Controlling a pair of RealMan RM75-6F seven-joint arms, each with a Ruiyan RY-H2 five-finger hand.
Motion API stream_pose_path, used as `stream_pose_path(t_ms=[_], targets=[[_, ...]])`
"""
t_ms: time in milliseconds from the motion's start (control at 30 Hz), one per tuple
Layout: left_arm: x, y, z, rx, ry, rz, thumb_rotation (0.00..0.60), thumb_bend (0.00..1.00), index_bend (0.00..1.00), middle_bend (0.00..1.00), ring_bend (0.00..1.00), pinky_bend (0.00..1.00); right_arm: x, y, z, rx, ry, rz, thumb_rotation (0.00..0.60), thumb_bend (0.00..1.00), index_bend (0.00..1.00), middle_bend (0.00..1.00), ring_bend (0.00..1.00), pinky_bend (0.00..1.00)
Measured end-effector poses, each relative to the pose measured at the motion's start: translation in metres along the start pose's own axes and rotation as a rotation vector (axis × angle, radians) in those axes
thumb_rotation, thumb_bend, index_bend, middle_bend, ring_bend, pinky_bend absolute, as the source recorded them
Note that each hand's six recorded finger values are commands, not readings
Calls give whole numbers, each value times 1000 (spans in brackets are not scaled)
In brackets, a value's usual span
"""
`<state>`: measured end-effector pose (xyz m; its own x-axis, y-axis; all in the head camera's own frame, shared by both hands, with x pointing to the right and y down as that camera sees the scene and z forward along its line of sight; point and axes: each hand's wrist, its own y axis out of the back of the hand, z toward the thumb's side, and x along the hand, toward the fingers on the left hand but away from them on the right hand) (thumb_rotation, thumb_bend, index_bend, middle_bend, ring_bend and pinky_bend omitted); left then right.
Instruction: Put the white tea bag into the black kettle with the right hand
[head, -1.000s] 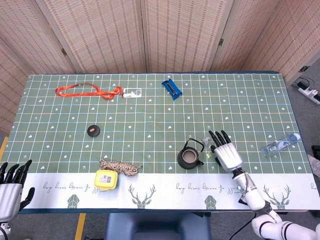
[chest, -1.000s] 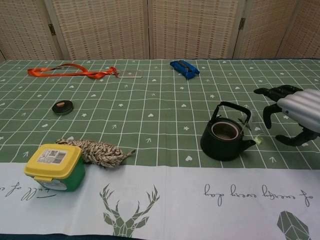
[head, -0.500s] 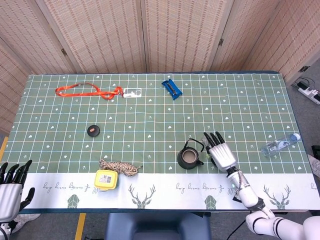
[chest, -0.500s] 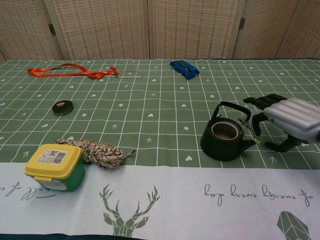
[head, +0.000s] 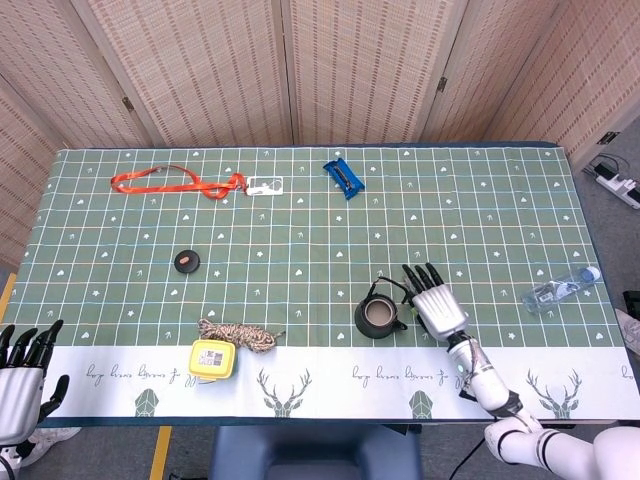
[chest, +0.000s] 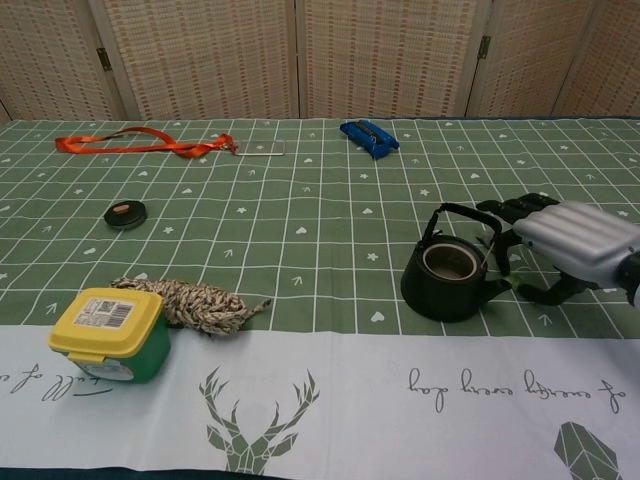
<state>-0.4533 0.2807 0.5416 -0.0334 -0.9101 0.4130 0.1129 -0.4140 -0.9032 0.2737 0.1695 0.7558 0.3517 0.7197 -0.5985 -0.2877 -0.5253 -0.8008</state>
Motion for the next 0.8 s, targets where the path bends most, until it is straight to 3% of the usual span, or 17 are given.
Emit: stream_pose_path(t_ms=[200, 800], targets=[[-1, 1, 0, 1, -2, 4, 600, 368, 0, 172, 114, 14, -4, -1, 3, -2, 0, -5, 600, 371, 476, 1, 0, 0], [-2, 2, 2, -2, -21, 13, 600, 368, 0, 172, 113, 18, -10, -2, 3, 34, -5, -26, 600, 373, 681, 65, 0, 0]])
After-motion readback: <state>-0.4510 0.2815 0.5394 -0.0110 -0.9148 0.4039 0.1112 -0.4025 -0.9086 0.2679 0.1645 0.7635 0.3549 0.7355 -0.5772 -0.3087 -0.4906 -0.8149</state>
